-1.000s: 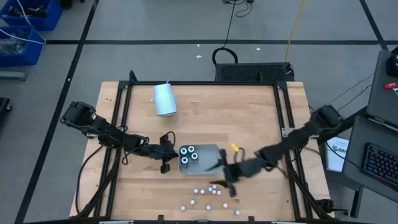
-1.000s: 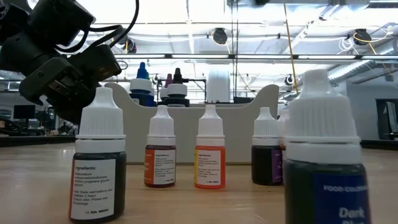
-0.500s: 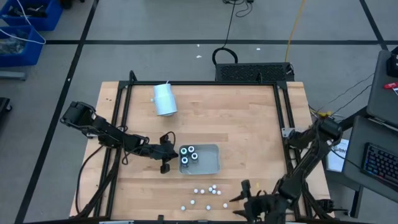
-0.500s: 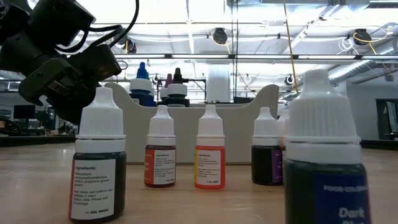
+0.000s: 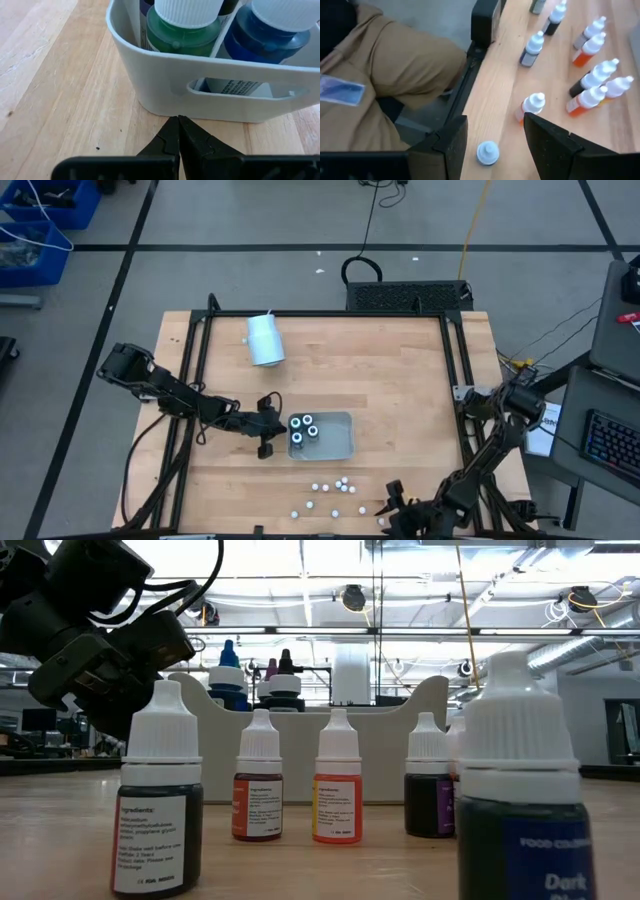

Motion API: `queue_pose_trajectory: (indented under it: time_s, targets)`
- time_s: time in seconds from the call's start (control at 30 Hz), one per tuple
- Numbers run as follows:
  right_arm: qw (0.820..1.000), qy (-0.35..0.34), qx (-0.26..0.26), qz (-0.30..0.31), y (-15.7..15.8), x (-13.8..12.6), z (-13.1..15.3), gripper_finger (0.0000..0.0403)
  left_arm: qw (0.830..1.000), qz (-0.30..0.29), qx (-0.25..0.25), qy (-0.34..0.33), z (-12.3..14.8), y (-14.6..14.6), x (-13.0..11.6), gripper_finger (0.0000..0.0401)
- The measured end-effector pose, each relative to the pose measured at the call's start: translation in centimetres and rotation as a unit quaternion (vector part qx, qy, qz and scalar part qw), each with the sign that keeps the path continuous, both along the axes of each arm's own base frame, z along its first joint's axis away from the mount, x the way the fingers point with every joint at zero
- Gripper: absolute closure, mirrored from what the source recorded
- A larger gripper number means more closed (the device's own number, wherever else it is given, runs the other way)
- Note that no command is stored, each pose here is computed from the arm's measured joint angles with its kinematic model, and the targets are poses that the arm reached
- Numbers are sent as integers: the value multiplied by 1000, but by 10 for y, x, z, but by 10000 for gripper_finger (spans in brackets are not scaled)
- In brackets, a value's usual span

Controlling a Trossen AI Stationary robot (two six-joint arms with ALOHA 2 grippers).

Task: Pick & Place food coloring
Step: Put the small blue food coloring bottle into the gray bin

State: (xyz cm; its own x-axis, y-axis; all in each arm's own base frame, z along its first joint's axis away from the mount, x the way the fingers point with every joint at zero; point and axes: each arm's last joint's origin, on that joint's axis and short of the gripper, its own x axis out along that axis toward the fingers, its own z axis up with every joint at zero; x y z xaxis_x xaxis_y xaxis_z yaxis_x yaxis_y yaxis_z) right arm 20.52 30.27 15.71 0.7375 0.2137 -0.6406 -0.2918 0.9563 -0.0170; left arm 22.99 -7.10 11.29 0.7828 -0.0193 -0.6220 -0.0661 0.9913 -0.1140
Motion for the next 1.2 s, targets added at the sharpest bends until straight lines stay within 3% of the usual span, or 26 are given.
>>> queue_pose_trajectory:
  time_s: [0.7,1.2]
  targets:
    - [999,35,-5,-12,2,1,-24,223,1000,0,0,0,0,0,0,395]
    - [999,50,1,-2,1,2,-26,336,1000,-1,1,0,0,0,0,395]
